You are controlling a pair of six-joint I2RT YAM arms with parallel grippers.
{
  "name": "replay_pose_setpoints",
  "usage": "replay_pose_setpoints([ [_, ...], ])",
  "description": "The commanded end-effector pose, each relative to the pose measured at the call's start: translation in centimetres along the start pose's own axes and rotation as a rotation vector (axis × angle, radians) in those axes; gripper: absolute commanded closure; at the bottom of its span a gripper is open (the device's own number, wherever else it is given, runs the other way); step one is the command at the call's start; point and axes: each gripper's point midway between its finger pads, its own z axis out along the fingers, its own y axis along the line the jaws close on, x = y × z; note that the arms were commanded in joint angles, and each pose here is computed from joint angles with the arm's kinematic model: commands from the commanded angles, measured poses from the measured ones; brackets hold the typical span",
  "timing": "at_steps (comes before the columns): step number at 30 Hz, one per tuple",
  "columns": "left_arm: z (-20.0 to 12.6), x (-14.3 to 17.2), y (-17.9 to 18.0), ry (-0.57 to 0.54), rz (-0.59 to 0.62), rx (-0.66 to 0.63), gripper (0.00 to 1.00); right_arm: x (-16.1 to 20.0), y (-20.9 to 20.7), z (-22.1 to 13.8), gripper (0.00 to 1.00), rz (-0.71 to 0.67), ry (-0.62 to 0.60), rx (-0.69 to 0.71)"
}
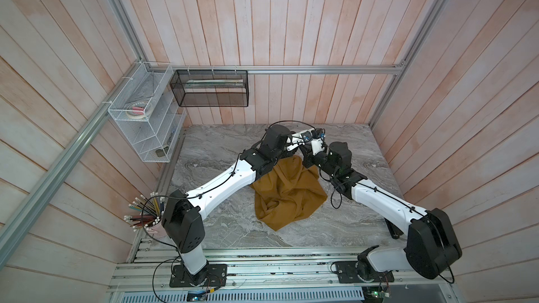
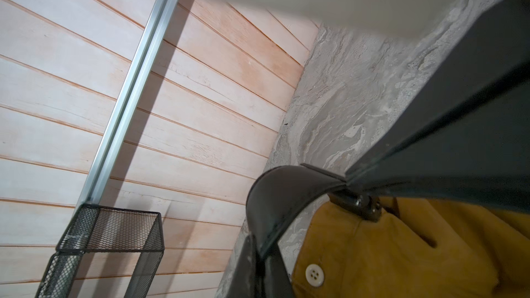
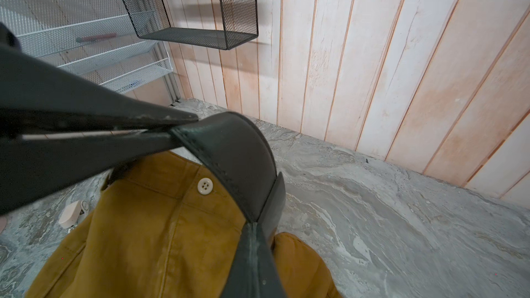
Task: Remove the belt from the trousers
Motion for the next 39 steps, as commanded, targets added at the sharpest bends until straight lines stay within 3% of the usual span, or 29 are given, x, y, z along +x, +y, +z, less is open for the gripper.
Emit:
replay_pose_setpoints([
  [1,-2.2,-2.1,-0.1,-0.113,-0.126,0.07,1.0,-2.1,1.1,-0.4,0.96,0.004,-0.078,-0.04],
  [10,-4.7,-3.9,1.2,-0.205,-0.264,0.094,1.0,-1.8,1.0,-0.3,0.68,0.012,-0.074,-0.042],
  [16,-4.9,-3.8,1.8,-0.2,-0.338,0.097,1.0,-3.0,1.4,-1.6,0.65,0.012,-0.12,-0.053],
  [25,-6.0,-3.8,4.4,-0.238,-0.483,0.079,1.0,-7.9,1.0,-6.8,0.61,0.026,-0.3,0.022],
  [34,-6.1,-4.1,4.6,-0.255,-0.538,0.094,1.0,-5.7,2.3,-4.2,0.5,-0.018,-0.178,-0.02],
  [39,-6.4,-4.2,4.6,-0.26,-0.549,0.1,1.0,-4.5,2.3,-2.4,0.5,-0.023,-0.115,-0.019],
])
